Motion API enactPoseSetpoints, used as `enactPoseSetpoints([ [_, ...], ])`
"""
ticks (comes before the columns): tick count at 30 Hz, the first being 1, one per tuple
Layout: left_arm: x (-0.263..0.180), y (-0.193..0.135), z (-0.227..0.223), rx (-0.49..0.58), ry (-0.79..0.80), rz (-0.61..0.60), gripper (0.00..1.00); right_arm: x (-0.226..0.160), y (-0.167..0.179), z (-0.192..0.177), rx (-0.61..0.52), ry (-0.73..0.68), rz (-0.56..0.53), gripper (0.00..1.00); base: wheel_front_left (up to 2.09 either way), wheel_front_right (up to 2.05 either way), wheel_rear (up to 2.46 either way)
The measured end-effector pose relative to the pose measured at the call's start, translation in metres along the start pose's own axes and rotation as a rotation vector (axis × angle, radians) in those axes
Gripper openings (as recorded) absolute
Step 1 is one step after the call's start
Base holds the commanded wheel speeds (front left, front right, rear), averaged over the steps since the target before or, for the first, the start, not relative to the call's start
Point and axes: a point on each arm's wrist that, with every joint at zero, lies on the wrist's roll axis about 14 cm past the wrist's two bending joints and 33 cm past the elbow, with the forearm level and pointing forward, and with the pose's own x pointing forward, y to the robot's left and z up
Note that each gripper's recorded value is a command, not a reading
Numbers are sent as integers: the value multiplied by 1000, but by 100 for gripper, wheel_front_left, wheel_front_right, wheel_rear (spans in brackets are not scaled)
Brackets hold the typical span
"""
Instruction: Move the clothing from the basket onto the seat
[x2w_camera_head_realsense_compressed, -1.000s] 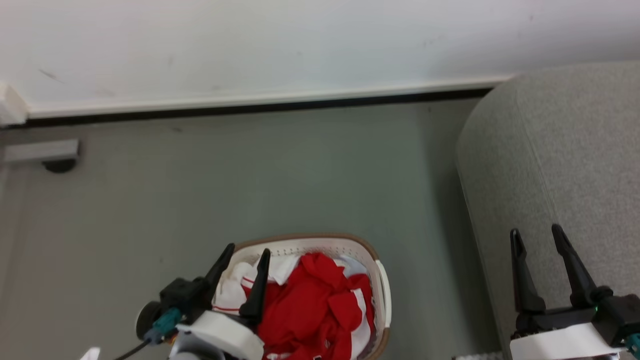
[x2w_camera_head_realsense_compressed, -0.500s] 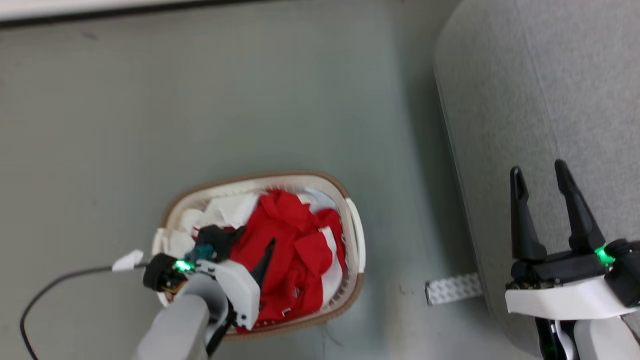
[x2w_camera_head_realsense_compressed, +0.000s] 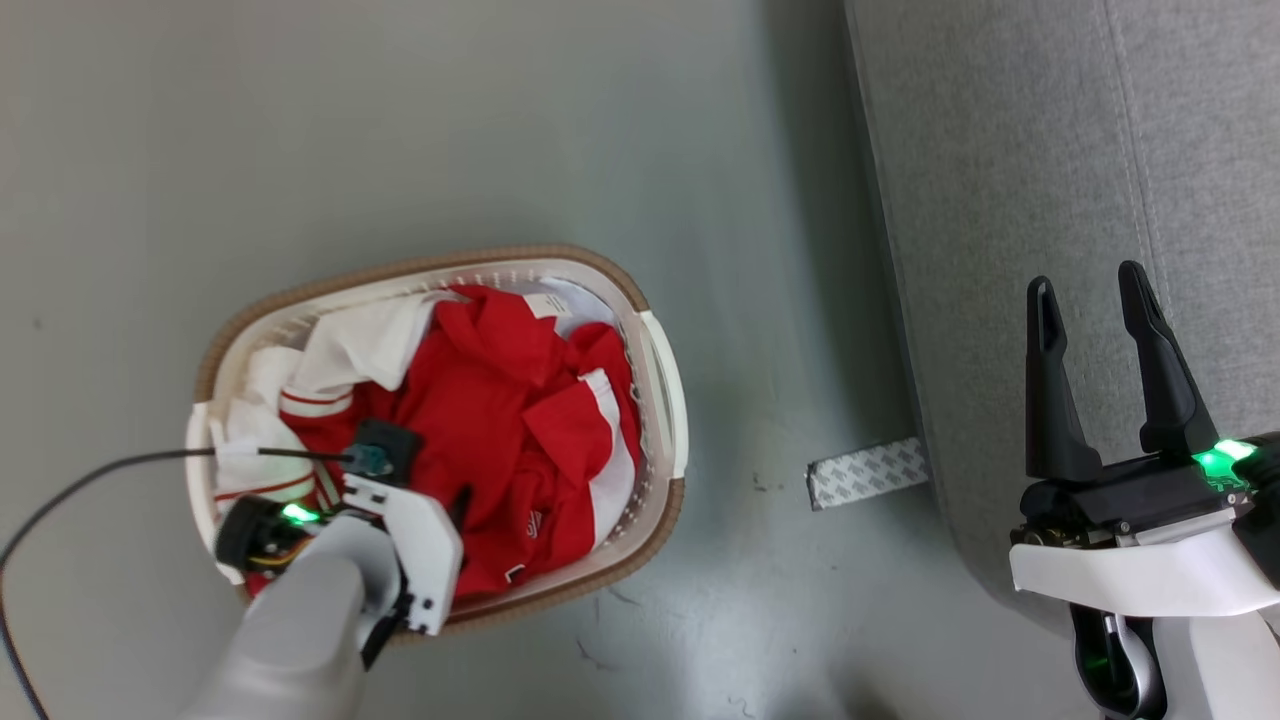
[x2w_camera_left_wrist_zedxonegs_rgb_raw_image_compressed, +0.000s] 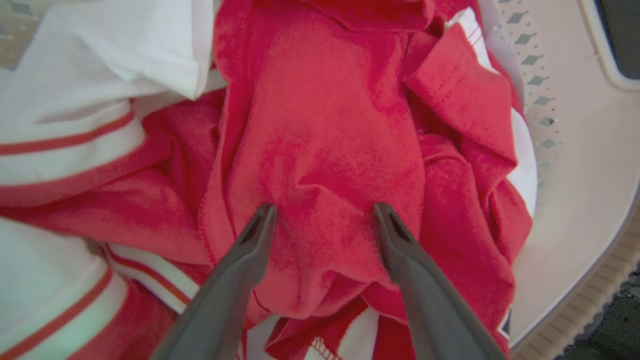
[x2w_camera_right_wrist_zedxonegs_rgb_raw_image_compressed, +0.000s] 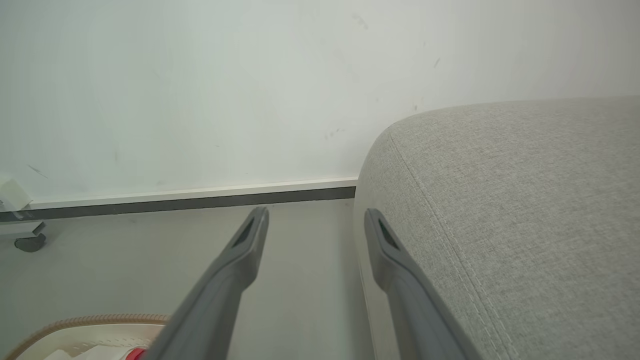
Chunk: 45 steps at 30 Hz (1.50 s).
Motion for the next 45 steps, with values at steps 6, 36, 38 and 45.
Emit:
enactPoseSetpoints([
  [6,14,5,-22,16,70,3,100,0,-8,-14,-4,35,-21,100,0,0,0],
  [36,-63,-16,75,-111,-355,33,0,-20,23,32,26,-61,52,100,0,0,0],
  [38,-82,-17,89,-112,-416,45,0,-29,29,40,34,-76,64,100,0,0,0],
  [45,-152,-29,134,-104,-631,65,0,-58,49,65,55,-131,113,100,0,0,0],
])
